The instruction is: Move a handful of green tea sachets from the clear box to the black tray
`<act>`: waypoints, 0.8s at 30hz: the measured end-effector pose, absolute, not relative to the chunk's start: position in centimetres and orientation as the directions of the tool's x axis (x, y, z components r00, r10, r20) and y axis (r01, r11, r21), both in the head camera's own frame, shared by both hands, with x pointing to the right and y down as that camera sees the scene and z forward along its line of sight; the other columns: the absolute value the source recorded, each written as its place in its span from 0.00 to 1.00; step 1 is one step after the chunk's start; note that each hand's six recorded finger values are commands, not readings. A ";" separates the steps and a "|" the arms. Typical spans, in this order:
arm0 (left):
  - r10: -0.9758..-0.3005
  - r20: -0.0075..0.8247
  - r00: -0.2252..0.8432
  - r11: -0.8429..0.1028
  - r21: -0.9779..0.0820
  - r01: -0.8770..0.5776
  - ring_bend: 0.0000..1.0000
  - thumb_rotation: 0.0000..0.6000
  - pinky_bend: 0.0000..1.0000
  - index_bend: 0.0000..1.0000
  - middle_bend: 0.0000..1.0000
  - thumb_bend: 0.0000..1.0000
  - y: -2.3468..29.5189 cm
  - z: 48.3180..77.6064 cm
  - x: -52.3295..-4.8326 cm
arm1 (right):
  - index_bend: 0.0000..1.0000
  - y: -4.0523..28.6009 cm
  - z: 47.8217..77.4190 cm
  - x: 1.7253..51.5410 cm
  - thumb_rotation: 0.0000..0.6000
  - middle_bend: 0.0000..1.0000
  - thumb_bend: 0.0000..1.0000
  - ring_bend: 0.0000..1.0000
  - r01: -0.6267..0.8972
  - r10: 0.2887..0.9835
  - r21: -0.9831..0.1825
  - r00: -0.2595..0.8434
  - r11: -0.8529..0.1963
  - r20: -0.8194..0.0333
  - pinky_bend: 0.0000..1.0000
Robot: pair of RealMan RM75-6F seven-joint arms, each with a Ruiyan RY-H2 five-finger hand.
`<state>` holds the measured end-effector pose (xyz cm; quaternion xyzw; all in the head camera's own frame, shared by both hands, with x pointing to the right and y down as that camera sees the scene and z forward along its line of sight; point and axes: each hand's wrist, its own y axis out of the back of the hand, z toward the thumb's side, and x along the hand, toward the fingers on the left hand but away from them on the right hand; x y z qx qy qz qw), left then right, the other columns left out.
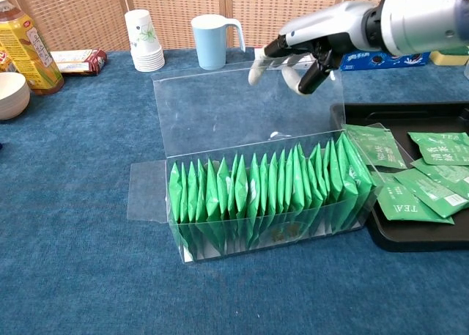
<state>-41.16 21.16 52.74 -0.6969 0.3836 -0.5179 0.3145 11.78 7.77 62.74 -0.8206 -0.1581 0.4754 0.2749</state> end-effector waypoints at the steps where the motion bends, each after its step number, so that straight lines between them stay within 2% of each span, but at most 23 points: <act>1: -0.860 0.481 0.169 -0.509 -0.835 -0.210 0.00 1.00 0.14 0.13 0.01 0.15 21.2 52.8 -41.2 | 0.08 7.6 62.9 11.8 1.00 0.06 0.82 0.00 -0.004 0.530 -0.610 0.493 -0.792 -0.691 0.05; 4: -0.859 0.483 0.167 -0.510 -0.834 -0.212 0.00 1.00 0.14 0.13 0.01 0.15 21.3 52.8 -41.3 | 0.01 7.2 63.6 11.9 1.00 0.04 0.79 0.00 -0.018 0.559 -0.641 0.472 -0.767 -0.682 0.05; 11: -0.858 0.485 0.167 -0.512 -0.831 -0.217 0.00 1.00 0.14 0.13 0.01 0.15 21.5 52.9 -41.4 | 0.00 6.4 65.0 12.7 1.00 0.02 0.71 0.00 -0.055 0.628 -0.704 0.407 -0.708 -0.664 0.05; 18: -0.861 0.482 0.163 -0.508 -0.832 -0.221 0.00 1.00 0.14 0.13 0.01 0.15 21.7 52.7 -41.6 | 0.00 6.4 65.5 13.2 1.00 0.02 0.32 0.00 -0.096 0.674 -0.754 0.384 -0.650 -0.631 0.05; 24: -0.867 0.471 0.163 -0.498 -0.838 -0.223 0.00 1.00 0.14 0.13 0.01 0.15 21.8 52.3 -41.7 | 0.01 6.5 63.6 12.4 1.00 0.03 0.16 0.00 -0.033 0.697 -0.805 0.479 -0.593 -0.533 0.05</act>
